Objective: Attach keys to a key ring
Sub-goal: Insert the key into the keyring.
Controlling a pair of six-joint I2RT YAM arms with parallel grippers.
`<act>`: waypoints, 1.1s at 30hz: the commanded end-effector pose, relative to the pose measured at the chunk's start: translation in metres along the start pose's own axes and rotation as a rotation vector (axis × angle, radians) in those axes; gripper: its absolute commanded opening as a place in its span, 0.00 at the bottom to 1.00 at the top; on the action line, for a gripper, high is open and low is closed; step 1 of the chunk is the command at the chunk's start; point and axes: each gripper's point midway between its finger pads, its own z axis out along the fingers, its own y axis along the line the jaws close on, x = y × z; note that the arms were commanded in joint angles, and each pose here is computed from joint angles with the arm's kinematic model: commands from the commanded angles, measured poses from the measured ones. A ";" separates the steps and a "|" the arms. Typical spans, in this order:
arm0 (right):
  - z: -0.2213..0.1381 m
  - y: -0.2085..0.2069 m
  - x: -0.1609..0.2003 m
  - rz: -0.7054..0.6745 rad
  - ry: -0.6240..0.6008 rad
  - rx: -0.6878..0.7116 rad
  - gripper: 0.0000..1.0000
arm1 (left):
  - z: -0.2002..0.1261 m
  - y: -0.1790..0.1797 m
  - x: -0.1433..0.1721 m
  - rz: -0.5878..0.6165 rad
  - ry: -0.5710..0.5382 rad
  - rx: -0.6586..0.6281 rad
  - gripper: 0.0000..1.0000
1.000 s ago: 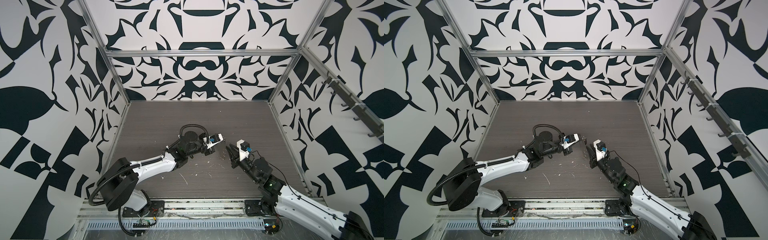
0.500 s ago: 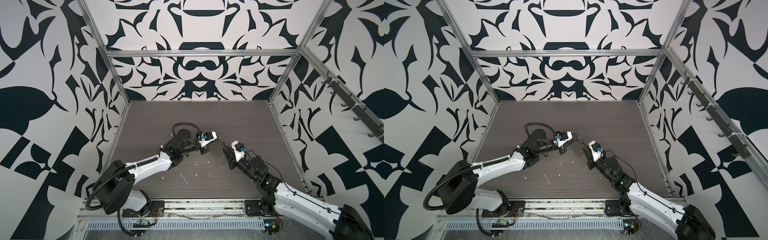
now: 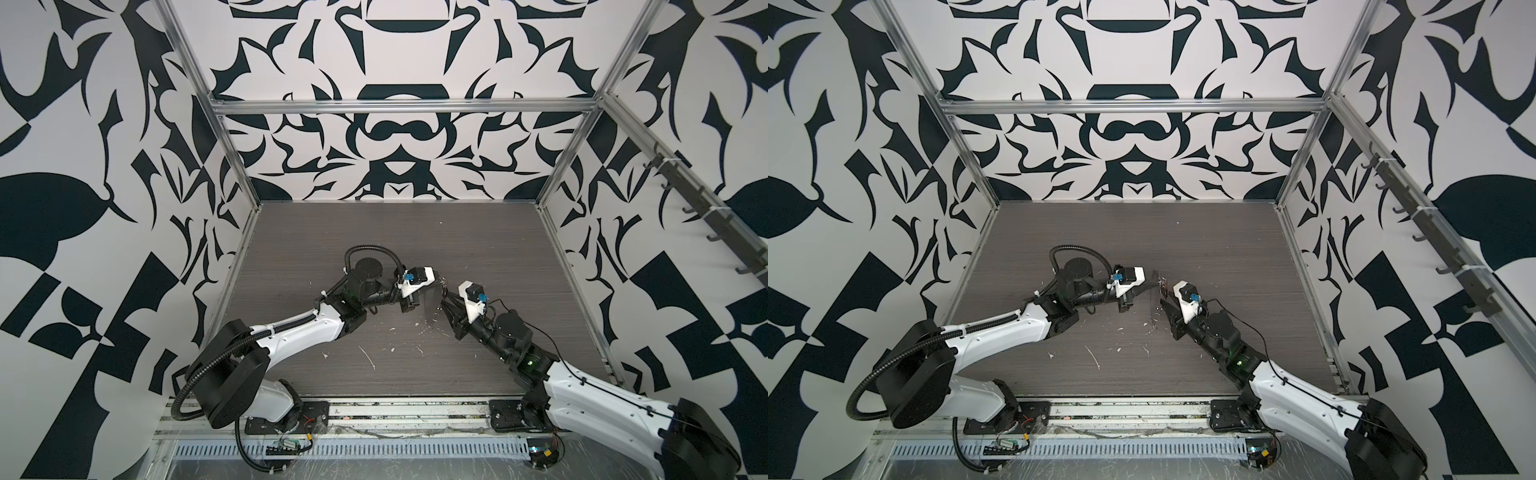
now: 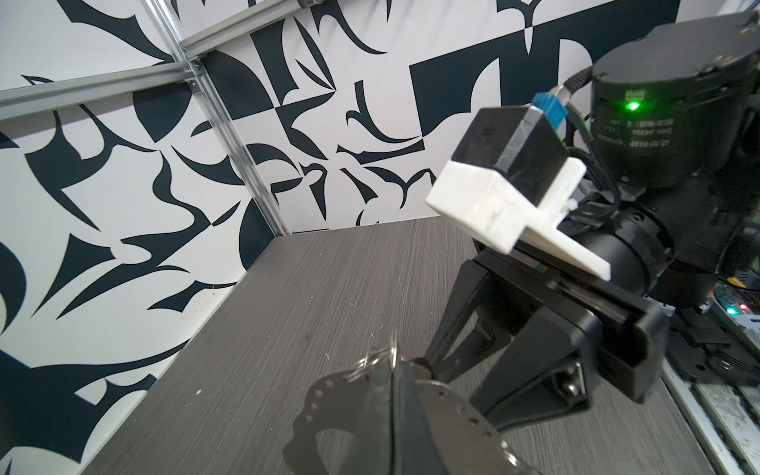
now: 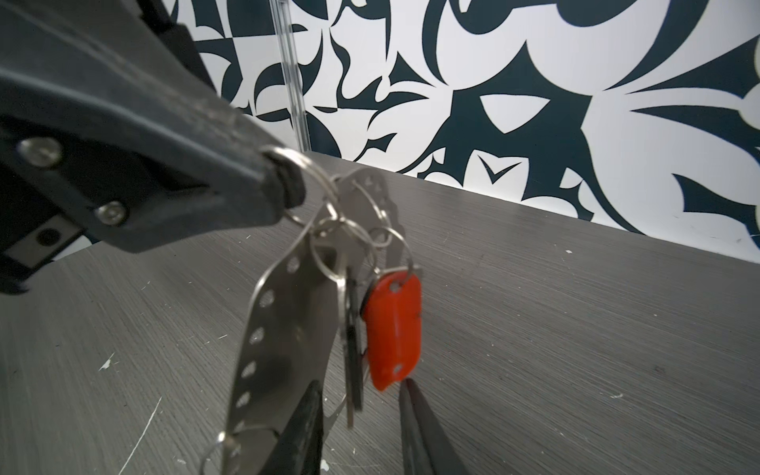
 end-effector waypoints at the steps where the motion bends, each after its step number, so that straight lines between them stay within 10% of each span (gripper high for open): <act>1: -0.003 -0.007 -0.029 0.026 -0.097 0.049 0.31 | -0.002 -0.002 -0.020 0.037 -0.054 0.026 0.00; 24: -0.003 0.013 -0.036 0.012 -0.135 -0.067 0.27 | 0.003 -0.014 -0.019 0.025 -0.042 0.116 0.00; 33: -0.002 0.010 -0.035 0.011 -0.134 -0.051 0.09 | 0.002 -0.013 -0.019 0.027 -0.043 0.106 0.00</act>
